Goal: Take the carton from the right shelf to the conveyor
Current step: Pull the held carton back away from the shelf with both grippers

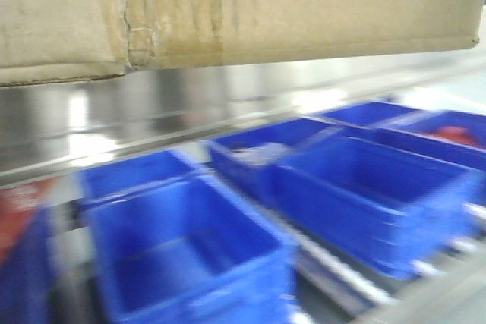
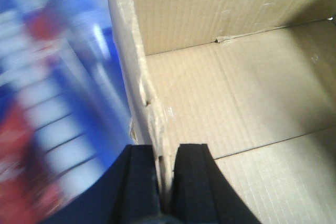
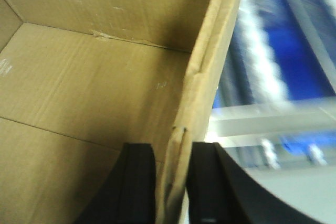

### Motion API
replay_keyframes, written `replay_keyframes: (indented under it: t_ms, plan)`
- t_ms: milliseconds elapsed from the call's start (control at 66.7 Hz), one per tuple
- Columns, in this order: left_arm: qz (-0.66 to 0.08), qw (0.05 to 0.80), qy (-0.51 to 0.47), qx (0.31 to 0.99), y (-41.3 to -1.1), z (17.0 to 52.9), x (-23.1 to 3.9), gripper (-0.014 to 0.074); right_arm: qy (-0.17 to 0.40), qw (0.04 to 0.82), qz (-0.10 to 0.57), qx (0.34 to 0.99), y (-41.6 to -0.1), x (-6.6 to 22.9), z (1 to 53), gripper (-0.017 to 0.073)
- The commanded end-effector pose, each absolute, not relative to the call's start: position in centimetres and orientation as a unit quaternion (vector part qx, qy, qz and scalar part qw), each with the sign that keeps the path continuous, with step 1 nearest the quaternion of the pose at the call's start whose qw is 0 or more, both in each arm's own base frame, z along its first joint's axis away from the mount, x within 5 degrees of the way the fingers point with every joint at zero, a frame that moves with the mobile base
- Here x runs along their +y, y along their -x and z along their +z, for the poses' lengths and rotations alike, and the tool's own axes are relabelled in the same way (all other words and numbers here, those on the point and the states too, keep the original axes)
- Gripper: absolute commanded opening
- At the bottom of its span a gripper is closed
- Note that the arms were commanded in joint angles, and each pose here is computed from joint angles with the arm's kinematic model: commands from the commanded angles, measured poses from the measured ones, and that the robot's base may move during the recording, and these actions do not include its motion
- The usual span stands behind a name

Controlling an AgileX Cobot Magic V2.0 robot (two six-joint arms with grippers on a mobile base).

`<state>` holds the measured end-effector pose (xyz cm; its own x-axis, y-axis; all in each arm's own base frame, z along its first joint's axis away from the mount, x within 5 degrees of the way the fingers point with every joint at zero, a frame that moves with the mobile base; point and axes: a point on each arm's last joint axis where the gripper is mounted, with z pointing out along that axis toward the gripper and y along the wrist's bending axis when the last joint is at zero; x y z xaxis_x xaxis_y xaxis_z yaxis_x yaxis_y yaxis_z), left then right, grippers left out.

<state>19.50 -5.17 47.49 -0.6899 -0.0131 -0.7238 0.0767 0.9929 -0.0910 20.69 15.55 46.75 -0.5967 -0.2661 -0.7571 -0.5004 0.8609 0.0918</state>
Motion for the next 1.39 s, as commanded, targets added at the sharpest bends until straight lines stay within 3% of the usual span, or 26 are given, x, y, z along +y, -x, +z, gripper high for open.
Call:
replay_keyframes:
  t_ms: [0, 1380]
  plan:
    - [-0.076, 0.412, -0.027, 0.908, -19.26, 48.00, -5.50, -0.0016, 0.224, 0.419, 0.169, 0.864, -20.28, 15.59, 47.65, -0.0070]
    - [-0.076, 0.412, -0.027, 0.908, -19.26, 48.00, -5.50, -0.0016, 0.224, 0.419, 0.169, 0.864, -20.28, 15.59, 47.65, -0.0070]
